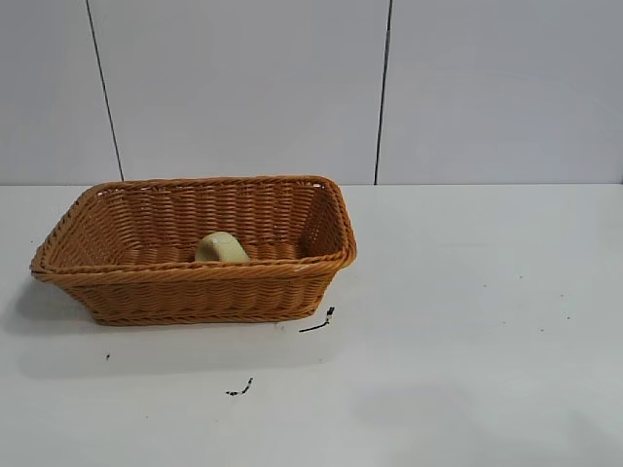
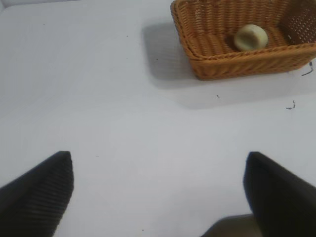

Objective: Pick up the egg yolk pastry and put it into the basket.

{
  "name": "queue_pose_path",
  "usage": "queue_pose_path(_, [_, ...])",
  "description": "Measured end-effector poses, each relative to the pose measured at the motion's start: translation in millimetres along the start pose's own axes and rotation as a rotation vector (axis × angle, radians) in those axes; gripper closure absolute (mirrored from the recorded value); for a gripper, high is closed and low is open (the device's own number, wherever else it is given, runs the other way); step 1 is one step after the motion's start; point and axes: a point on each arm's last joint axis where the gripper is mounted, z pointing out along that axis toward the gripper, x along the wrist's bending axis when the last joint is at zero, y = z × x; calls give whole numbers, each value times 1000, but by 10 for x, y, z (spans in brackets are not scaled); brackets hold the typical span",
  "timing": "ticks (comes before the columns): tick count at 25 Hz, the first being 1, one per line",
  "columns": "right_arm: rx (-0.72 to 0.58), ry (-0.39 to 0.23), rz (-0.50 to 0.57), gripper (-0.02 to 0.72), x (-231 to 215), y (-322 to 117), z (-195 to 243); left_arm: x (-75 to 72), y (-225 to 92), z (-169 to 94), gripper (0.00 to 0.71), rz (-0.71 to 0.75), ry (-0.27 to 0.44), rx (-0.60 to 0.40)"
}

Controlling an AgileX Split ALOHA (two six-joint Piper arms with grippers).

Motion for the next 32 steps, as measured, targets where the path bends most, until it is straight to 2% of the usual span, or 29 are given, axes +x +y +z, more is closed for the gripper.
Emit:
queue_pose_path(3, [0,-9,6,10,-2,0,0,0,0,0,14,0,0,0])
queue_pose_path(6, [-10,-57,38,10,-10,-5,-10,0,0,0,14,0,0,0])
queue_pose_path(9, [-73,-86,53,10,-6,-51,-93,0,0,0,14,0,0,0])
queue_pose_path(12, [-126,-87,50,10,3,-99,-167,0,0,0,14,0,0,0])
queue_pose_path(32, [-131,-83,52,10,7,-101,-172,0,0,0,14,0,0,0])
